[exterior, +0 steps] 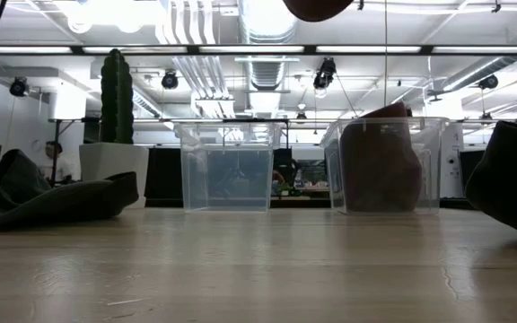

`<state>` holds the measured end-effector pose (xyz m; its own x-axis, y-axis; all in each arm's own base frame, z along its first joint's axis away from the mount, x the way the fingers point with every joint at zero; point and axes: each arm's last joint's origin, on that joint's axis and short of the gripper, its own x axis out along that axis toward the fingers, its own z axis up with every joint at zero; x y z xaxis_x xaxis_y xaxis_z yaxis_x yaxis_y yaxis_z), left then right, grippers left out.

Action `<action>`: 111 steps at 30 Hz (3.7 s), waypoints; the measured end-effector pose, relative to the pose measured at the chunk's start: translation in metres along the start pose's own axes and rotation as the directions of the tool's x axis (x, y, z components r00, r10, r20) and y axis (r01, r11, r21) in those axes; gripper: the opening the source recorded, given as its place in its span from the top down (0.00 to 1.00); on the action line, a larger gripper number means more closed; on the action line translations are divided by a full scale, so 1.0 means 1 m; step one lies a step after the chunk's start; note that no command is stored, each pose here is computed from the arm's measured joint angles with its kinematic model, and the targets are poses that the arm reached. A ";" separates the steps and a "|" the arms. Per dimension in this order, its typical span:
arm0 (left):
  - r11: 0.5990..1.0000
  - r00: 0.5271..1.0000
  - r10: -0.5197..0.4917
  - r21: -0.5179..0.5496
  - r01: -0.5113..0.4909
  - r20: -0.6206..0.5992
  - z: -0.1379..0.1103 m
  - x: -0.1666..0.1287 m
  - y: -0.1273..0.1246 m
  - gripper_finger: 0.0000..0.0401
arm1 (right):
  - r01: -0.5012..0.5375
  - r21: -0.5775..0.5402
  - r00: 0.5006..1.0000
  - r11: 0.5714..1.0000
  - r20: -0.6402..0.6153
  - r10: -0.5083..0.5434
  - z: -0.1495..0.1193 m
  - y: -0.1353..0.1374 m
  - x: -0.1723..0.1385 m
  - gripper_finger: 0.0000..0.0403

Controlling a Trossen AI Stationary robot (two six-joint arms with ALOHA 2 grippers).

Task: Pick & Place hat
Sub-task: Put the red cap into the right transparent bin

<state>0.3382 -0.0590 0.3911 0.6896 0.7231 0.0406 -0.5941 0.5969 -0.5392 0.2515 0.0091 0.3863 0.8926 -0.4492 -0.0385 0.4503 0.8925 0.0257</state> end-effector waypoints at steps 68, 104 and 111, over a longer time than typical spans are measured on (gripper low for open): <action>0.901 0.988 -0.138 0.405 0.154 -0.068 0.029 0.010 0.010 0.47 | -0.761 -0.457 0.458 0.461 -0.881 -0.117 0.053 -0.153 0.063 0.93; 0.823 0.992 0.084 0.567 -0.015 -0.095 0.030 0.048 0.051 0.47 | 0.333 0.220 0.666 0.917 -0.744 -0.063 0.050 -0.187 0.024 0.94; 0.791 0.986 0.135 0.610 -0.045 -0.101 0.031 0.057 0.062 0.47 | 0.440 0.334 0.684 0.834 -0.726 -0.070 0.010 -0.186 0.020 0.94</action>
<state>0.3271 0.0301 0.3862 0.6417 0.7578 -0.1178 -0.7538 0.6515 0.0852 0.1859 -0.1664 0.3907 0.5623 -0.3402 -0.7538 0.7756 0.5332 0.3379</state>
